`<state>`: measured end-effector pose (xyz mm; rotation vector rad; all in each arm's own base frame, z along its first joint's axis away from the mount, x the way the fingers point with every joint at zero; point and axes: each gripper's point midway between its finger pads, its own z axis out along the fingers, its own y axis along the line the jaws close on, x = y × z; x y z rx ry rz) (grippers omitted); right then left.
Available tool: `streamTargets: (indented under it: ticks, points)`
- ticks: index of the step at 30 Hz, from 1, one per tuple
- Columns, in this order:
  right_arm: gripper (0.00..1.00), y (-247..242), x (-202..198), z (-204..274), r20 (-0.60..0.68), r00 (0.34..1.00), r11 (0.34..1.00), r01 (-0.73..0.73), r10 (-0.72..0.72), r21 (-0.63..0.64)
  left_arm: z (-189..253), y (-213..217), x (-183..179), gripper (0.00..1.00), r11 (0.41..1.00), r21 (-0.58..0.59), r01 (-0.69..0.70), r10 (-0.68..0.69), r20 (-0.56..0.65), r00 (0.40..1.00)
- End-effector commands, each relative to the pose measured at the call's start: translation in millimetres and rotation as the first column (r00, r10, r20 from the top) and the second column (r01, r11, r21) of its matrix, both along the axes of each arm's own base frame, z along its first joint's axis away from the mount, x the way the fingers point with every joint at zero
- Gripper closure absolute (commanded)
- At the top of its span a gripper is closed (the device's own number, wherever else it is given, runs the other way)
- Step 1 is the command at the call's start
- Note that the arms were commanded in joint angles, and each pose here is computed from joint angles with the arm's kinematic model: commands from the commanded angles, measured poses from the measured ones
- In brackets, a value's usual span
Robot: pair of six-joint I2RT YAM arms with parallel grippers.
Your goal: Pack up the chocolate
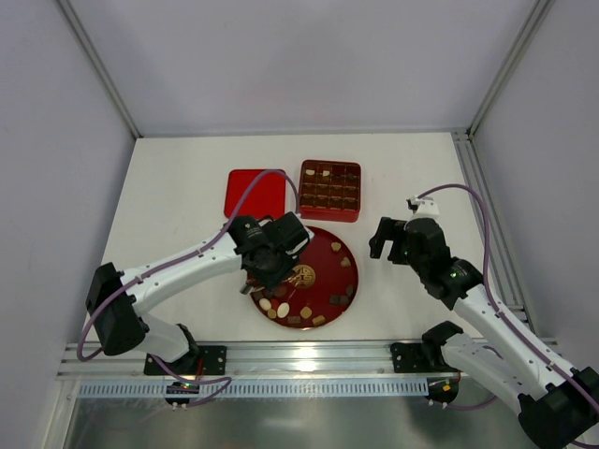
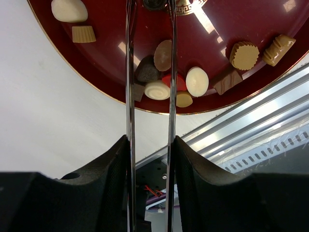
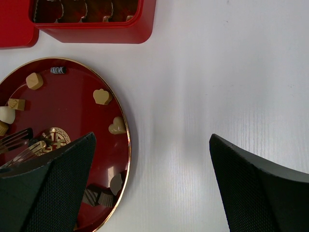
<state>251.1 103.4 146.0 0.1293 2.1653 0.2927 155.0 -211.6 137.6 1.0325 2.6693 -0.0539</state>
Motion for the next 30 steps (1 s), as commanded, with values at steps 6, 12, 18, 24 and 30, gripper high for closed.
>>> streamTargets:
  ticks: [6, 12, 18, 24, 30]
  points:
    - [0.0, -1.1, 6.6, 8.2, 0.039, 0.999, 1.0, 0.022, -0.022, 0.012, 16.5, -10.6, 8.6, 0.59, 0.998, -0.053, 0.018, -0.016, 0.052, 0.999]
    - [0.0, -1.0, 6.9, 7.3, 0.038, 0.999, 1.0, 0.021, -0.021, 0.01, 15.2, -11.4, 7.6, 0.62, 0.998, -0.055, 0.022, -0.02, 0.045, 0.999]
    - [0.0, -1.0, 7.1, 8.4, 0.04, 0.999, 1.0, 0.02, -0.021, 0.009, 16.4, -10.8, 8.2, 0.64, 0.998, -0.055, 0.021, -0.018, 0.05, 0.999]
    - [0.0, -1.2, 7.8, 9.3, 0.04, 0.999, 1.0, 0.02, -0.02, 0.006, 23.3, -11.4, 11.1, 0.64, 0.998, -0.063, 0.018, -0.014, 0.069, 0.997]
    - [0.0, -0.8, 8.4, 11.0, 0.043, 0.999, 1.0, 0.019, -0.019, 0.006, 25.3, -10.8, 11.4, 0.64, 0.998, -0.064, 0.019, -0.014, 0.075, 0.997]
